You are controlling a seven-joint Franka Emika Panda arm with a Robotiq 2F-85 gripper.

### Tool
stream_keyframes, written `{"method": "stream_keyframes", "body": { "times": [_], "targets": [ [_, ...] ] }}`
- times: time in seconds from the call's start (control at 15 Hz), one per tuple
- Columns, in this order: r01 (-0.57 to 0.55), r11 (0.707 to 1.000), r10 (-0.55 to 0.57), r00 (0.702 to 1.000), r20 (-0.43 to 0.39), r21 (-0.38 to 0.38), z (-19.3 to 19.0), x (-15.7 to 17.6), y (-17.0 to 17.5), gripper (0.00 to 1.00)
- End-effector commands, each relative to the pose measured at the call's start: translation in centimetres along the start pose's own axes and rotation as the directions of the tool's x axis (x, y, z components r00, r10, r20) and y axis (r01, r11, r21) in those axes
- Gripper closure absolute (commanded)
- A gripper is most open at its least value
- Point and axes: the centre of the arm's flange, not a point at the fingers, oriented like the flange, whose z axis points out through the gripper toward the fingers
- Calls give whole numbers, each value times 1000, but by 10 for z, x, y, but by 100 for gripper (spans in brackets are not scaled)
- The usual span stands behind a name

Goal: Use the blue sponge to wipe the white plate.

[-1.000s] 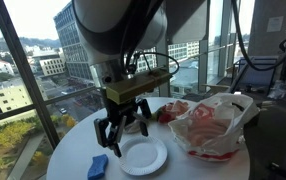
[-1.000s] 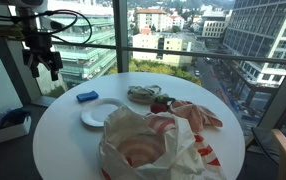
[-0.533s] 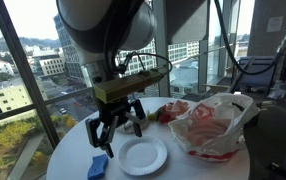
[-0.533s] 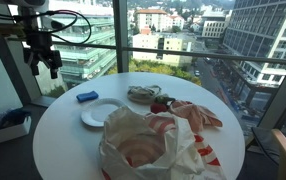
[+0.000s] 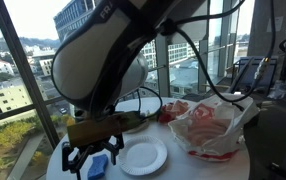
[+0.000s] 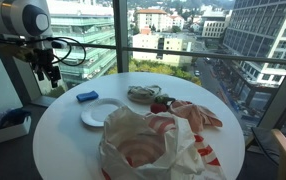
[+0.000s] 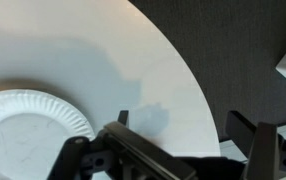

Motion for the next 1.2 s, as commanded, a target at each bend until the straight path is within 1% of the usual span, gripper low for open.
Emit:
{"method": "stream_keyframes", "body": {
  "times": [0.0, 0.13, 0.33, 0.53, 0.67, 0.73, 0.87, 1.13],
  "targets": [
    [-90, 993, 99, 986, -133, 75, 25, 46, -31, 0],
    [-128, 990, 138, 971, -194, 65, 37, 72, -36, 0],
    [-190, 982, 186, 948, -257, 9, 57, 103, -40, 0],
    [-264, 964, 241, 918, -316, -31, 76, 126, -45, 0],
    [-299, 951, 254, 904, -345, -83, 91, 134, -43, 0],
    [-318, 942, 262, 899, -352, -111, 99, 136, -38, 0],
    [-351, 925, 283, 892, -353, -143, 109, 138, -30, 0],
    [-368, 917, 299, 890, -344, -155, 121, 143, -16, 0]
  ]
}}
